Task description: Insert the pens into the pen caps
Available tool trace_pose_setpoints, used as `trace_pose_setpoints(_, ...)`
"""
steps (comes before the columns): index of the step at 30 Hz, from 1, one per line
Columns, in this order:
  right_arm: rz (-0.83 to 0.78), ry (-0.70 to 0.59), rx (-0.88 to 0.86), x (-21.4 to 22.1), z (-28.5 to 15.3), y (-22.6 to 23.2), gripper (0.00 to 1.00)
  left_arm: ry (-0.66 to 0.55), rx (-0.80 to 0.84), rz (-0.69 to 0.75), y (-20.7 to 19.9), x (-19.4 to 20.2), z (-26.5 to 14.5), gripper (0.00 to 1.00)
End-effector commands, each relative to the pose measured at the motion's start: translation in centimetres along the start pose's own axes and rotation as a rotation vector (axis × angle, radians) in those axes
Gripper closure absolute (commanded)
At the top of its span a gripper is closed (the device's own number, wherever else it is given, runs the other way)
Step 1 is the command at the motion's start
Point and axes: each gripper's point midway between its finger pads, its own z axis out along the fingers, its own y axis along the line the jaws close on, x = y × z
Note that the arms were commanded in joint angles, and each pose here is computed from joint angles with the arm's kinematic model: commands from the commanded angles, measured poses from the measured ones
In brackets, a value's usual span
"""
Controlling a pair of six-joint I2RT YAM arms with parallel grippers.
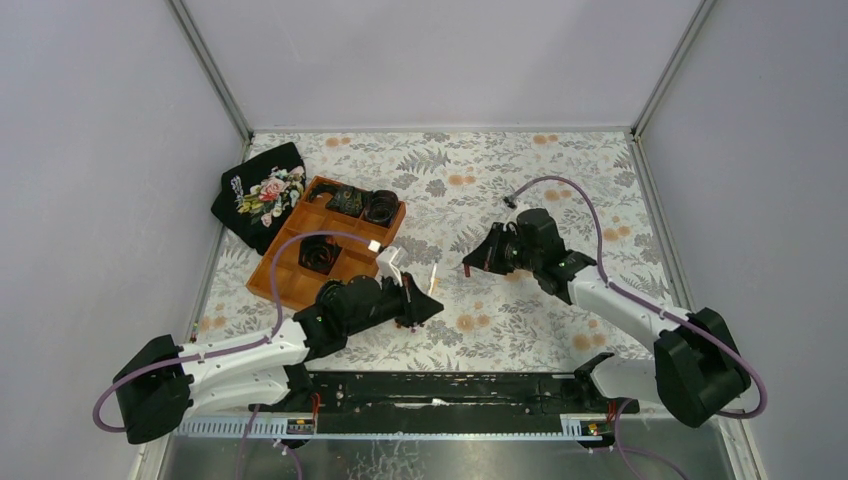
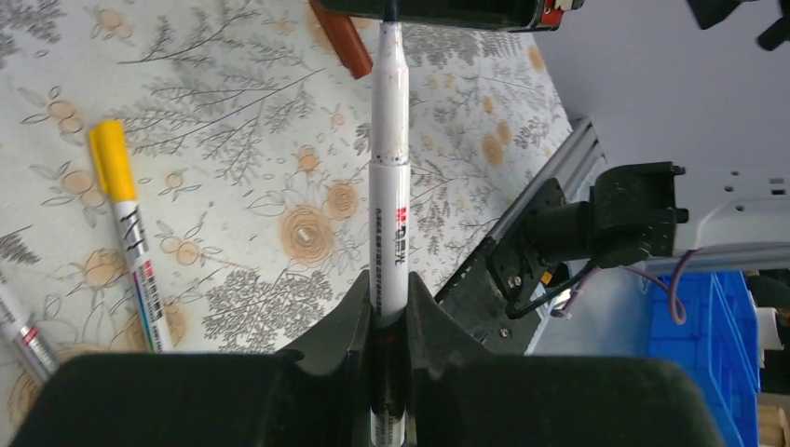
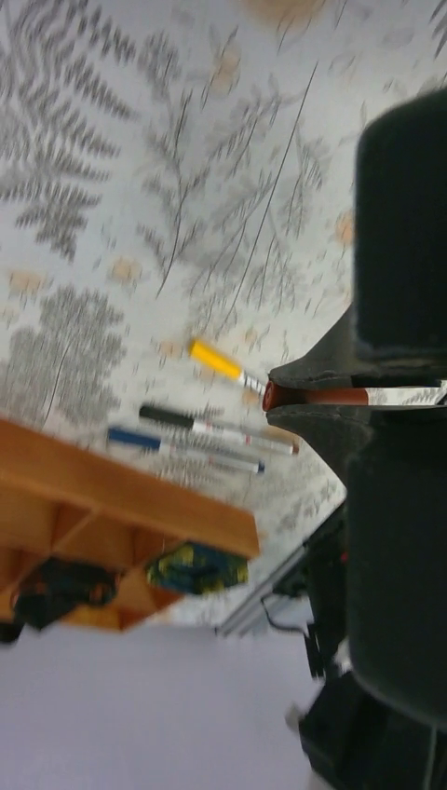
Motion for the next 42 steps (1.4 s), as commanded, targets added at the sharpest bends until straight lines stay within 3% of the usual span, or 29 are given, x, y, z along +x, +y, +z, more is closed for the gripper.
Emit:
trace_pose_setpoints(1, 0.016, -0.157, -0.304, -3.3, -2.0, 7.4, 1.00, -0.059, 0.139, 0.063, -3.1, -1.5, 0.0, 1.00)
trace_pose_setpoints(11, 0.025, -0.301, -0.492, -6.3, -4.8, 12.1, 1.00, -0.044, 0.163, 0.076, -3.9, -1.4, -0.2, 1.00)
trace_pose_setpoints(42, -0.037, -0.197, -0.564, -3.9, -4.7, 14.5, 1.00, -0.079, 0.160, 0.057, -4.4, -2.4, -0.4, 1.00)
